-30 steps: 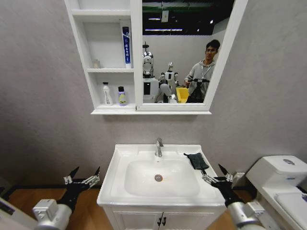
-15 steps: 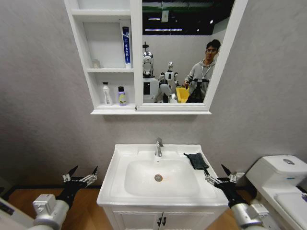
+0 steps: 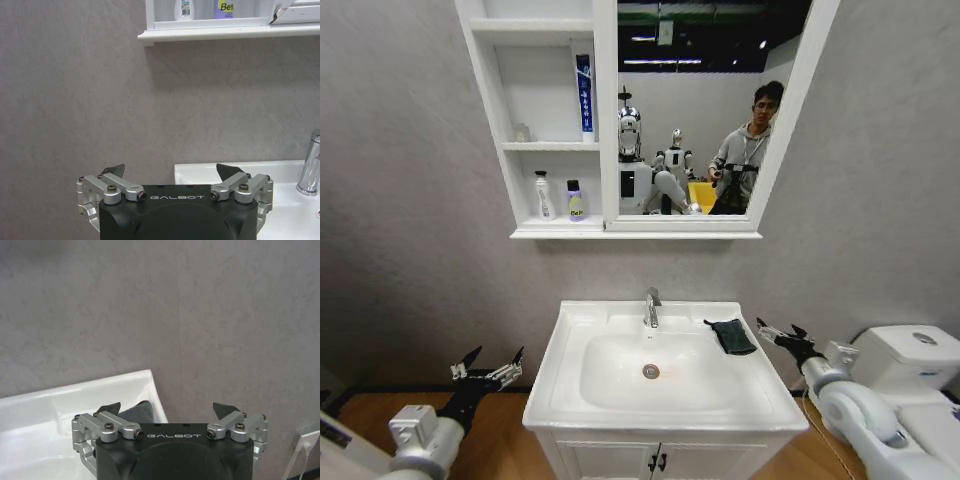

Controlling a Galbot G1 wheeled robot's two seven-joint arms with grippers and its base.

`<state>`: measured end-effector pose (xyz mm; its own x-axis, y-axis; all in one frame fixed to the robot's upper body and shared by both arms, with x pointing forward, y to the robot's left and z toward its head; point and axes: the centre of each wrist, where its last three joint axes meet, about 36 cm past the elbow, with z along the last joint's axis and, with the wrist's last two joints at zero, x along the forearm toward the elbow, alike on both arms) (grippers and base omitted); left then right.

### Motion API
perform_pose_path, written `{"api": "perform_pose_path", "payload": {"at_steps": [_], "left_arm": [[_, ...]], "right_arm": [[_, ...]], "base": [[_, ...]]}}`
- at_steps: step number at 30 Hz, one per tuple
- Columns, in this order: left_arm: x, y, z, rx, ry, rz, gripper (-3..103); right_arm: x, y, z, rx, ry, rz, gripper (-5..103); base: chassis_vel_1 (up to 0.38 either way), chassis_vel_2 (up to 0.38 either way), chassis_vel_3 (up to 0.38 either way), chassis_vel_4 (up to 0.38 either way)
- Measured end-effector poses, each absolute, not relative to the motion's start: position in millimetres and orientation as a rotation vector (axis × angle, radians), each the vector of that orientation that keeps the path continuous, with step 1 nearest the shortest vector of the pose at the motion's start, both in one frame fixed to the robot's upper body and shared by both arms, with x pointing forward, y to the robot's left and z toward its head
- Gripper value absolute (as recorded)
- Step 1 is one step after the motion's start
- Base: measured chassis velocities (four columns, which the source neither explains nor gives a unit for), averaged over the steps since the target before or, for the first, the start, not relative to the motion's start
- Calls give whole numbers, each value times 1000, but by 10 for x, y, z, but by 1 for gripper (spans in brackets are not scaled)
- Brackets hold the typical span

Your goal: Move facial cleanser and shampoo from washbasin to cabinet, then wipe washbasin with towel.

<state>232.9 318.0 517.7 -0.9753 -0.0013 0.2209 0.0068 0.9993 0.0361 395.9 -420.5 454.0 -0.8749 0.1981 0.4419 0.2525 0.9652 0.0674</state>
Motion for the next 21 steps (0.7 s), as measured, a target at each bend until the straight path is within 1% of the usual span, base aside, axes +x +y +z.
{"api": "perform_pose_path", "payload": {"at_steps": [2, 4, 5, 8, 9, 12, 21], "left_arm": [[2329, 3180, 5177, -4, -2918, -54, 100], [2330, 3179, 5177, -4, -2918, -53, 100], [2330, 3179, 5177, -4, -2918, -53, 100], [2330, 3179, 5177, -4, -2918, -53, 100], [2330, 3179, 5177, -4, -2918, -53, 100], [2330, 3178, 5177, -4, -2918, -53, 100], [2330, 3178, 5177, -4, -2919, -53, 100]], "right_arm": [[4048, -4227, 4493, -299, -2657, -160, 100], [4272, -4226, 4410, -256, -2647, -161, 100], [4272, -4226, 4410, -256, -2647, -161, 100], [4561, -4153, 4320, -233, -2624, -179, 100], [4561, -4153, 4320, -233, -2624, -179, 100], [4778, -4098, 4131, -224, -2582, -180, 100], [4929, -3996, 3867, -217, -2535, -162, 100]], "base": [[0, 0, 0, 0], [0, 0, 0, 0], [0, 0, 0, 0], [0, 0, 0, 0], [0, 0, 0, 0], [0, 0, 0, 0], [0, 0, 0, 0]]}}
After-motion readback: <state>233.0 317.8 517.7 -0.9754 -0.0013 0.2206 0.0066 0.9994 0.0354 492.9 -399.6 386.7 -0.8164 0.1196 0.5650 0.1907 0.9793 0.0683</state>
